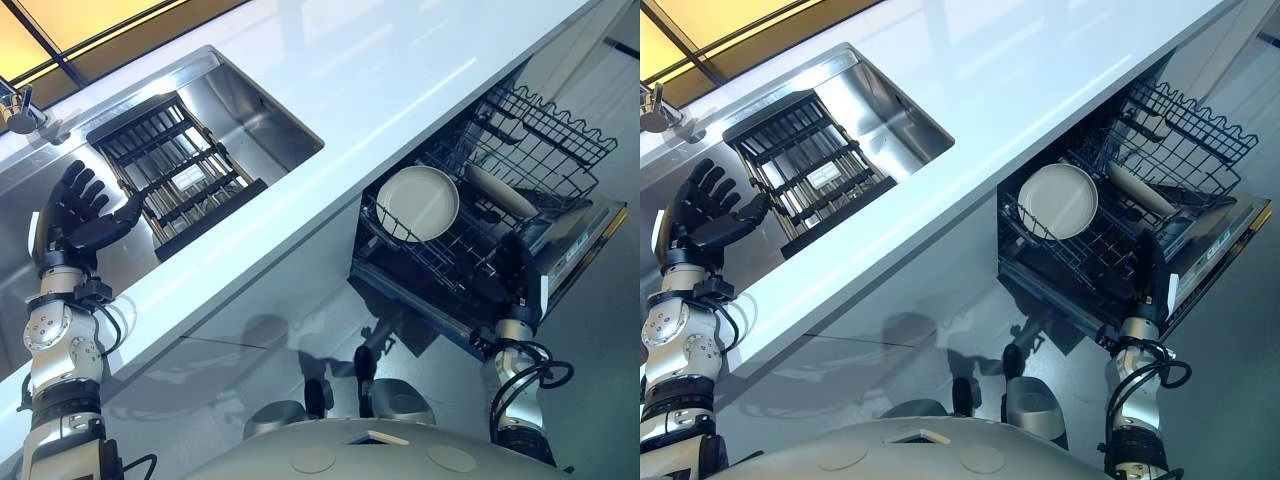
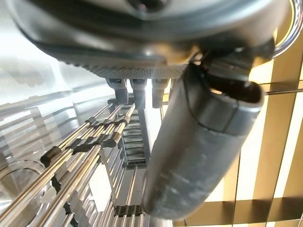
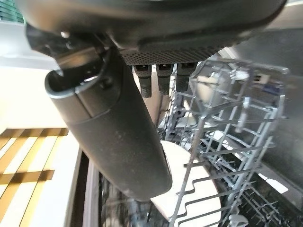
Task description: Pick up plates and place into dishwasher.
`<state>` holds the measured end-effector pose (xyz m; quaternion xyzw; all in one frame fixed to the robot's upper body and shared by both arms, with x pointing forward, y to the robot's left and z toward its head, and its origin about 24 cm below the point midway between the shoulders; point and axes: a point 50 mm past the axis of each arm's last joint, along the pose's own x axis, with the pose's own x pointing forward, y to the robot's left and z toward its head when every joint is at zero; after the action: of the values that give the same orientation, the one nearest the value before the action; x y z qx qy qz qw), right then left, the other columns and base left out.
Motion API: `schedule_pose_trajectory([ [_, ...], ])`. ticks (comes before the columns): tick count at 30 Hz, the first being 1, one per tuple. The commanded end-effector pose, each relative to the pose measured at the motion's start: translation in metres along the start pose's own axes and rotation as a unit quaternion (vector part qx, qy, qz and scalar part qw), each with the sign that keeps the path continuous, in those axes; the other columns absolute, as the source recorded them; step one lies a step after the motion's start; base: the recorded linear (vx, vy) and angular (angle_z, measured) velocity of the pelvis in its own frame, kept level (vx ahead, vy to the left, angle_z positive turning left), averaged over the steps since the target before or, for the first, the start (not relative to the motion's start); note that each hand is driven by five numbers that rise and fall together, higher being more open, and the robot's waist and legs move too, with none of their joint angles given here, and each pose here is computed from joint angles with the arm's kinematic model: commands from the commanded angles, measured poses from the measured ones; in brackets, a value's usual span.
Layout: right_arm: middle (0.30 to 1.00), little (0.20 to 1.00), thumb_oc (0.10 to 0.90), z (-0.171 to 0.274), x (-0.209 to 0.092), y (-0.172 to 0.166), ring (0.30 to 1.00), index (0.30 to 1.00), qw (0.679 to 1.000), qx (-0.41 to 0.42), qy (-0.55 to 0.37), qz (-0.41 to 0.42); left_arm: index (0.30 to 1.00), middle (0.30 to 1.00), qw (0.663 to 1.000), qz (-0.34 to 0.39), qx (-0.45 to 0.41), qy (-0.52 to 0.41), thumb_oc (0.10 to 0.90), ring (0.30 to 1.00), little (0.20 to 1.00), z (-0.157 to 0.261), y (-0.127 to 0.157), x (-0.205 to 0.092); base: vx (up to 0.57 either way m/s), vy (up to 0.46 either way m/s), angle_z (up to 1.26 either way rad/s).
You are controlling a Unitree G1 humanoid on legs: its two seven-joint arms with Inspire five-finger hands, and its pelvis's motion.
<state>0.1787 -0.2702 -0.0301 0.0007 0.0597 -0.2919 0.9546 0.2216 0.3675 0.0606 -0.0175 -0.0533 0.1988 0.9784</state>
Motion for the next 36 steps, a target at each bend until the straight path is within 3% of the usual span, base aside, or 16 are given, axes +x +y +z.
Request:
schedule_pose_trajectory([
  [1, 0.900, 0.900, 0.800, 0.038, 0.011, -0.006, 0.900, 0.900, 0.991, 0.028, -0.115, -0.057, 0.900, 0.900, 0.999, -0.001, -0.013, -0.042, 0.800, 0.900, 0.900, 0.000, -0.004, -0.010, 0.00, 0.000, 0.00],
  [11, 0.900, 0.900, 0.800, 0.034, 0.005, -0.016, 0.900, 0.900, 0.982, 0.022, -0.128, -0.136, 0.900, 0.900, 0.999, 0.006, -0.020, -0.036, 0.800, 0.900, 0.900, -0.004, -0.002, -0.013, 0.00, 0.000, 0.00],
  [16, 0.900, 0.900, 0.800, 0.030, 0.006, -0.016, 0.900, 0.900, 0.984, 0.005, -0.119, -0.133, 0.900, 0.900, 0.999, 0.006, -0.021, -0.033, 0.800, 0.900, 0.900, -0.005, -0.002, -0.013, 0.00, 0.000, 0.00],
  [24, 0.900, 0.900, 0.800, 0.005, 0.008, -0.018, 0.900, 0.900, 0.996, 0.027, -0.022, -0.086, 0.900, 0.900, 0.999, -0.002, -0.019, -0.033, 0.800, 0.900, 0.900, -0.001, -0.003, -0.008, 0.00, 0.000, 0.00],
  [28, 0.900, 0.900, 0.800, -0.012, 0.007, -0.010, 0.900, 0.900, 0.994, 0.101, 0.044, -0.017, 0.900, 0.900, 0.999, -0.011, -0.013, -0.033, 0.800, 0.900, 0.900, 0.002, -0.005, -0.005, 0.00, -0.008, 0.00],
  [29, 0.900, 0.900, 0.800, -0.019, 0.006, -0.006, 0.900, 0.900, 0.985, 0.156, 0.069, 0.004, 0.900, 0.900, 0.999, -0.015, -0.011, -0.033, 0.800, 0.900, 0.900, 0.003, -0.006, -0.003, 0.01, -0.033, 0.02],
  [36, 0.900, 0.900, 0.800, -0.042, 0.002, 0.009, 0.900, 0.900, 0.936, 0.317, 0.132, 0.073, 0.900, 0.900, 0.999, -0.025, -0.003, -0.030, 0.800, 0.900, 0.900, 0.008, -0.008, 0.007, 0.01, -0.018, 0.01],
])
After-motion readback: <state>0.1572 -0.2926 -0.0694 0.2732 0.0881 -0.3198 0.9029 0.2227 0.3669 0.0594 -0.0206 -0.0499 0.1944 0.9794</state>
